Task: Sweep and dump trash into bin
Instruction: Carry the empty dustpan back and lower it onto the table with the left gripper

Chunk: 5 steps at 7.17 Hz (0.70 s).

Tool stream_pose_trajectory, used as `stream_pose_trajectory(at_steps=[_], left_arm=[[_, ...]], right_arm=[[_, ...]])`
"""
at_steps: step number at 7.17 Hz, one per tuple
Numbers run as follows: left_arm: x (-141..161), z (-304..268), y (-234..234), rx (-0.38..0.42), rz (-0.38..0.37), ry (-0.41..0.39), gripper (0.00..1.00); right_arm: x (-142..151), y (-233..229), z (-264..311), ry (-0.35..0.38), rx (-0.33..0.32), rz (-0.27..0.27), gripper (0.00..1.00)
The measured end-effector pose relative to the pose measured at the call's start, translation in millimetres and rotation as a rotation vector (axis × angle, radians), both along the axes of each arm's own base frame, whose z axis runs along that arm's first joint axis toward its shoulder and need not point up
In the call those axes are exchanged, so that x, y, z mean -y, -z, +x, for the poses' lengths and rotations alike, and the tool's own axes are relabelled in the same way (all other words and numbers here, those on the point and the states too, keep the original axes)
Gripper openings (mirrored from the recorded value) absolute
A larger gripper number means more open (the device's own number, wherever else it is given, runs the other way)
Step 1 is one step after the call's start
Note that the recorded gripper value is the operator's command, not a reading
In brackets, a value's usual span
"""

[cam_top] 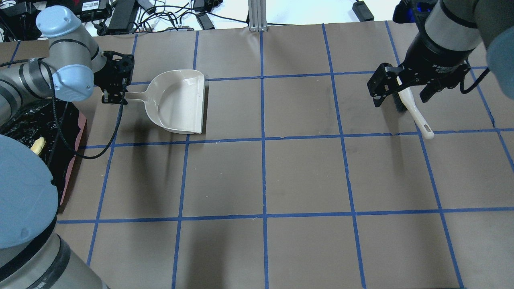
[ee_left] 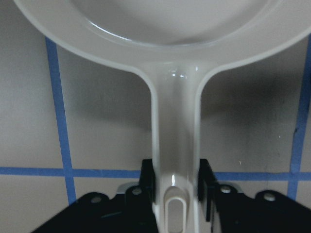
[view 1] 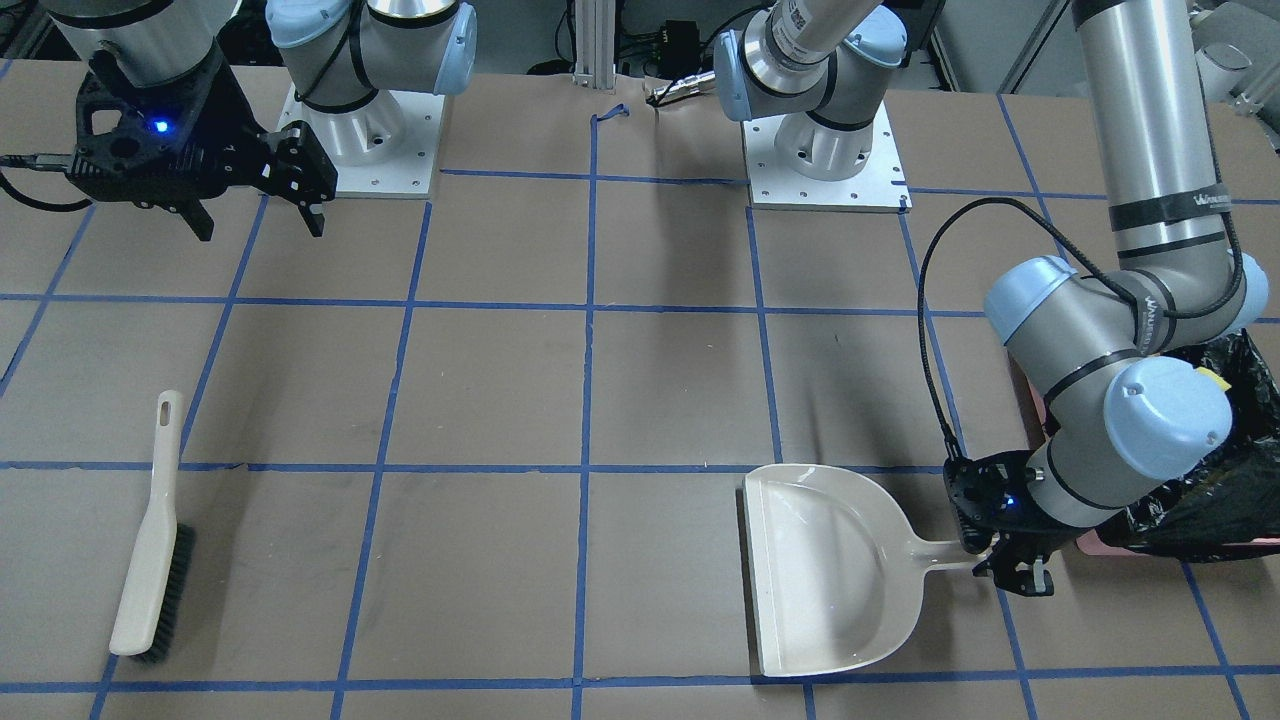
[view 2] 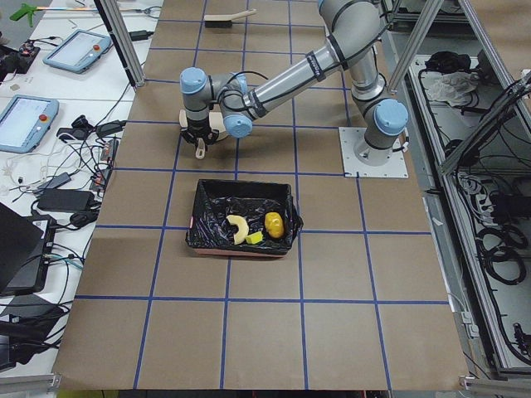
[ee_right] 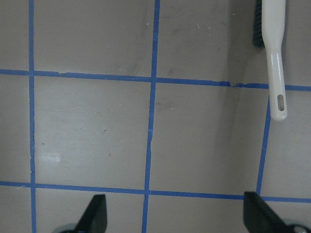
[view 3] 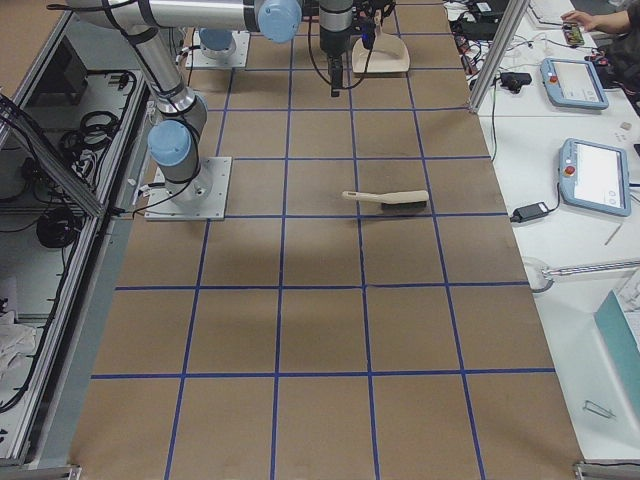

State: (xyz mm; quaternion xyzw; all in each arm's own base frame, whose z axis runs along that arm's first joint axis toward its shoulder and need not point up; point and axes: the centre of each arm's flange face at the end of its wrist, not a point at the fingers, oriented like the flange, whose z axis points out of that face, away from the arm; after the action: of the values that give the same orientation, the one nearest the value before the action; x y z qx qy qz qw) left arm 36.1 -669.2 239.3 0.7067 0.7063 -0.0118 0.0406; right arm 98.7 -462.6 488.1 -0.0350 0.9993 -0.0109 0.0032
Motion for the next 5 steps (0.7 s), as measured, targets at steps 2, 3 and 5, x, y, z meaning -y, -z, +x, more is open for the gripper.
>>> stream_pose_trajectory(at_steps=[2, 3, 5], left_arm=[[2.8, -14.1, 5.5, 0.0, 0.0, 0.007, 0.0], [3.2, -15.8, 6.4, 0.001, 0.001, 0.008, 0.23], [3.4, -17.1, 7.9, 0.001, 0.004, 0.007, 1.0]], right_arm=[[0.8, 0.4, -0.4, 0.001, 0.003, -0.001, 1.0], [1.1, 0.8, -0.7, 0.001, 0.002, 0.0, 1.0], [1.0, 2.0, -1.2, 0.002, -0.001, 0.005, 1.0]])
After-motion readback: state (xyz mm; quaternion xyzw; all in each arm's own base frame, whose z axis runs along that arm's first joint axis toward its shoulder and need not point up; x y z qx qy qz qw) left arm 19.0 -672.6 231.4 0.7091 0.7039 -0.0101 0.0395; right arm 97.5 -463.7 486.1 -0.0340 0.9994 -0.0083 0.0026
